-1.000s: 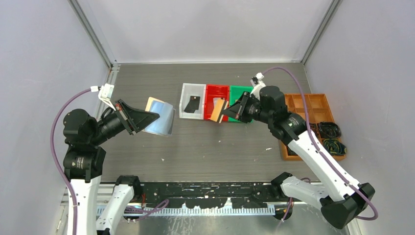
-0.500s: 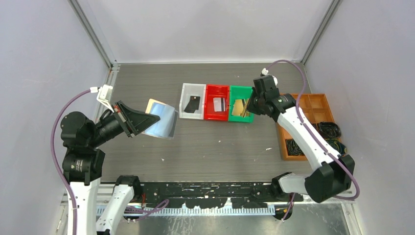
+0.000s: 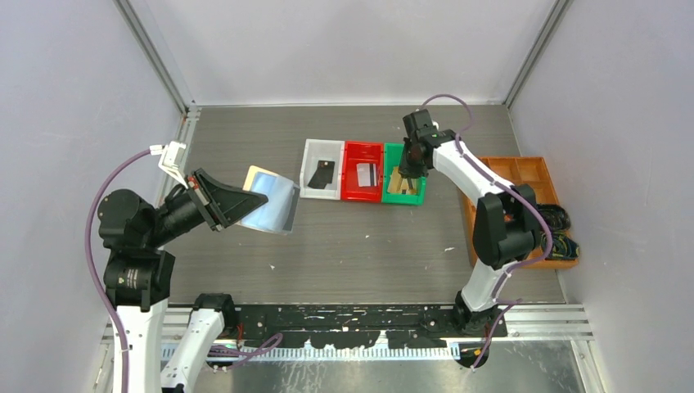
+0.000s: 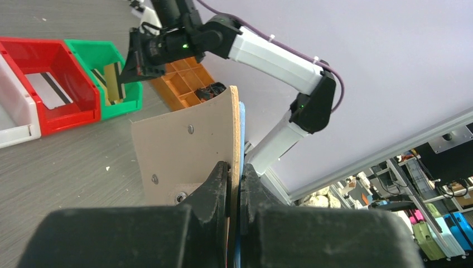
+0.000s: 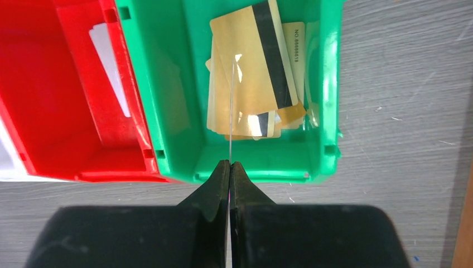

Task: Take the credit cards out of the card holder
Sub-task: Place the credit card in the storage box.

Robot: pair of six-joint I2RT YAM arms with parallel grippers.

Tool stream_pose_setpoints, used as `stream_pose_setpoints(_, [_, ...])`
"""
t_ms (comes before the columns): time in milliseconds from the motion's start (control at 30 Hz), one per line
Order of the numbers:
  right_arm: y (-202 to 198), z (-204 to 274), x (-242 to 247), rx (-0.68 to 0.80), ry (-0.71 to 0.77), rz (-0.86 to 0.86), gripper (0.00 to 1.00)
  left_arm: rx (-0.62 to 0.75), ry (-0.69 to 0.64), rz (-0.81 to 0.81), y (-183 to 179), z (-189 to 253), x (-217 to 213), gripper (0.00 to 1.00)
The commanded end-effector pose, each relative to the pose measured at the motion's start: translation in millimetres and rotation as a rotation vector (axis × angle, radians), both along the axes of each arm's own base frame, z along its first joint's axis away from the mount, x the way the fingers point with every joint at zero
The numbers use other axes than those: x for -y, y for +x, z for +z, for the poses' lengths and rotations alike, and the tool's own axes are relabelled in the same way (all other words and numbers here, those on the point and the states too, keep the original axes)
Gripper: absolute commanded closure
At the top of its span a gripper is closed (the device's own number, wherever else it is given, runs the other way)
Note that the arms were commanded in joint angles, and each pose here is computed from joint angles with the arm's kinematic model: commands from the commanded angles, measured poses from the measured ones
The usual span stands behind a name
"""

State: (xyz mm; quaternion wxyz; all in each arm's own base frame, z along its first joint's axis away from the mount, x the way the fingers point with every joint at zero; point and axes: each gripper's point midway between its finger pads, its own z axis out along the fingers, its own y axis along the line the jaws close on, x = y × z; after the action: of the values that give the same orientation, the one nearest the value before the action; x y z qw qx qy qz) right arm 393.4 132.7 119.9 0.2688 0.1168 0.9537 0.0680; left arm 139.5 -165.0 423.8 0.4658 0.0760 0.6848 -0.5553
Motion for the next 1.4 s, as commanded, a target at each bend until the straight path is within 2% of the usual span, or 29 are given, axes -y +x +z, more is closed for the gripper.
stream_pose_setpoints(0, [20,13,-14,0.058,0.049,0.047,0.99,0.109,-0.011,-0.022,-12,23,1,1.00])
stream_pose_setpoints(600, [29,-19,-3,-0.005,0.083,0.071,0.99,0.117,-0.023,-0.036,-15,23,2,1.00])
stream_pose_setpoints(733, [27,-12,3,0.000,0.051,0.060,0.82,0.113,-0.025,-0.040,-15,23,3,1.00])
stream_pose_setpoints(867, [27,12,16,0.069,0.018,0.004,0.63,0.109,-0.033,-0.040,-15,24,3,1.00])
stream_pose_setpoints(900, [27,17,15,0.083,0.027,0.002,0.53,0.109,-0.033,-0.040,-15,24,3,1.00])
stream_pose_setpoints(933, [27,29,14,0.115,0.043,-0.001,0.47,0.106,-0.035,-0.040,-15,24,3,1.00])
stream_pose_setpoints(1067, [20,73,8,0.217,0.095,0.009,0.39,0.110,-0.039,-0.042,-16,26,3,1.00])
stream_pose_setpoints(1133, [9,106,-8,0.280,0.189,0.074,0.35,0.104,-0.045,-0.043,-15,26,3,1.00])
stream_pose_setpoints(1167, [1,126,-21,0.317,0.261,0.130,0.29,0.100,-0.049,-0.045,-15,26,3,1.00])
stream_pose_setpoints(1233, [-24,165,-52,0.376,0.443,0.293,0.07,0.092,-0.058,-0.056,-15,26,4,1.00])
stream_pose_setpoints(1267, [-40,186,-69,0.404,0.542,0.389,0.01,0.088,-0.062,-0.061,-16,26,5,1.00])
stream_pose_setpoints(1367, [-94,248,-103,0.491,0.821,0.631,0.01,0.069,-0.072,-0.090,-18,24,7,1.00])
